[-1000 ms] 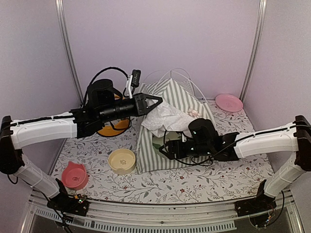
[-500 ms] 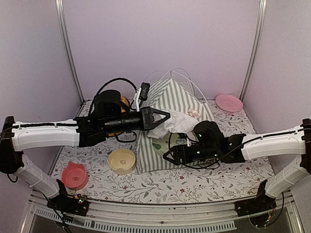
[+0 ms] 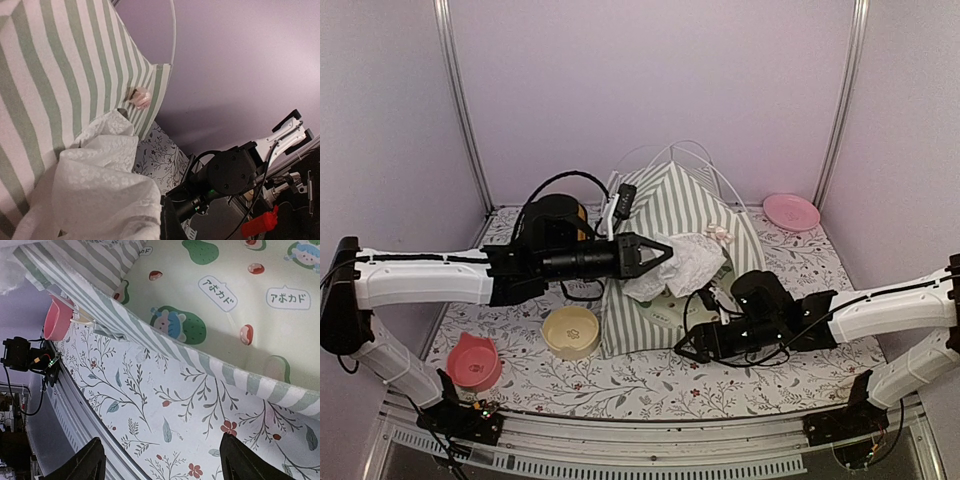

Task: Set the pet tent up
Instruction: Place the cushion in the tent.

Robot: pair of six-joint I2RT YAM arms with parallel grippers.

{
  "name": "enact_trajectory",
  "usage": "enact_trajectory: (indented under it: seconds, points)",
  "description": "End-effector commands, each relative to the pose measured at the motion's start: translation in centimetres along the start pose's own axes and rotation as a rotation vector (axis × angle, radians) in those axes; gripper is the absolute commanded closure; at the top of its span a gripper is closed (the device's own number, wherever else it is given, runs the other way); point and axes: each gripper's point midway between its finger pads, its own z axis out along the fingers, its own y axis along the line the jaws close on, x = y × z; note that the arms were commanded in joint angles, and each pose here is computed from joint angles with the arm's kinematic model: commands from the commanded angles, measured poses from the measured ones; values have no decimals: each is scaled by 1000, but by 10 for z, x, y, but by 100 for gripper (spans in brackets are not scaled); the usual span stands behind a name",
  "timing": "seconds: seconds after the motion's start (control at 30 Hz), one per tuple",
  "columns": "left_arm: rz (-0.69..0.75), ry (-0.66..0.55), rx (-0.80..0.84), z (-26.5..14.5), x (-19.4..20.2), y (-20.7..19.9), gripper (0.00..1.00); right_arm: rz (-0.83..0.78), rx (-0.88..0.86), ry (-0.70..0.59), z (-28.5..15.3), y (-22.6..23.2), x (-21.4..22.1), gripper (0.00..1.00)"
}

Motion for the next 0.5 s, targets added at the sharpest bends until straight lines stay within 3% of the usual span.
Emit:
enact_trajectory:
  seconds: [0.0,0.27,0.47]
  points:
    - [13,86,46,1,28,4,100,20,33,34,-6,-9,14,20]
    - [42,179,152,-4,56,-9,93,54,111,34,-27,-28,27,18]
    - [97,268,237,-11,77,-31,94,24,59,-103,-54,-8,-3,18]
